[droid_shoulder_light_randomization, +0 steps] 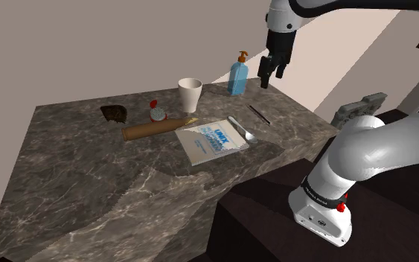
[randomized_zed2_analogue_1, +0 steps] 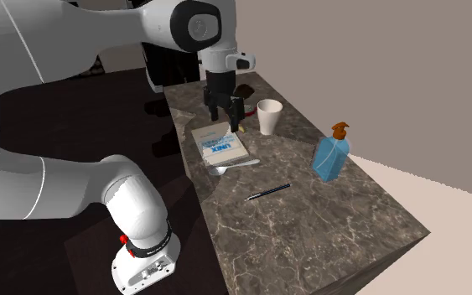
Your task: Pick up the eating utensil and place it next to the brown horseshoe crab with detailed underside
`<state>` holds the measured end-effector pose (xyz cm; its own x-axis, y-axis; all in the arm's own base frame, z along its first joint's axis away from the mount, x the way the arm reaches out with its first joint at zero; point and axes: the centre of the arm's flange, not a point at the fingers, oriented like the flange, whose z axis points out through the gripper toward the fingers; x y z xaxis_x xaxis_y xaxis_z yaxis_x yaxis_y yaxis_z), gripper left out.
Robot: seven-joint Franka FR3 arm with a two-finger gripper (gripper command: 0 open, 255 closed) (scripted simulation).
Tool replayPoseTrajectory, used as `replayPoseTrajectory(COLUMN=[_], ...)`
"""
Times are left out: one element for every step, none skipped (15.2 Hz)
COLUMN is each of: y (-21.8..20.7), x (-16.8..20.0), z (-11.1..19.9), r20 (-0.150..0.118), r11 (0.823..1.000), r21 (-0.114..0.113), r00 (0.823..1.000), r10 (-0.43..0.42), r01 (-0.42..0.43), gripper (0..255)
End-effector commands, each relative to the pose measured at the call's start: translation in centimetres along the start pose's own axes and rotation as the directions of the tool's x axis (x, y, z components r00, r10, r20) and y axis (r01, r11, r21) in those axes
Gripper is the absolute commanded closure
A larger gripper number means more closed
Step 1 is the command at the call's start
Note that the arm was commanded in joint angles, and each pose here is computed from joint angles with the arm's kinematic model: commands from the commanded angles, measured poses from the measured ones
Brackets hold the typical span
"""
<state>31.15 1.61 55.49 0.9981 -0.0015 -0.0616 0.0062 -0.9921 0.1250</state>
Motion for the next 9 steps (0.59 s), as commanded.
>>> replayPoseTrajectory(y=[0.0, 0.2, 0.5, 0.7, 0.9, 1.1, 1.2, 1.4, 1.5], x=[0.0, 0.7, 1.3, 1.9, 2.5, 3.2, 3.8, 4.4, 4.9], z=[0.0, 1.2, 2.4, 3.6, 4.8, 6.0, 7.2, 8.5, 9.7], r20=[0.0, 0.005, 0.011, 0.017, 0.024, 0.031, 0.038, 0.046, 0.055], r11=[1.0, 1.0, 0.998, 0.996, 0.993, 0.989, 0.985, 0.979, 0.973], r21=[0.0, 0.021, 0.041, 0.062, 0.082, 0.102, 0.122, 0.142, 0.161], r00=[1.0, 1.0, 0.999, 0.998, 0.996, 0.994, 0.992, 0.989, 0.986], r10=[0.0, 0.021, 0.041, 0.061, 0.081, 0.101, 0.121, 0.14, 0.16], r01=[0.0, -0.021, -0.041, -0.062, -0.083, -0.104, -0.125, -0.146, -0.166], gripper=[0, 0, 0, 0, 0, 0, 0, 0, 0])
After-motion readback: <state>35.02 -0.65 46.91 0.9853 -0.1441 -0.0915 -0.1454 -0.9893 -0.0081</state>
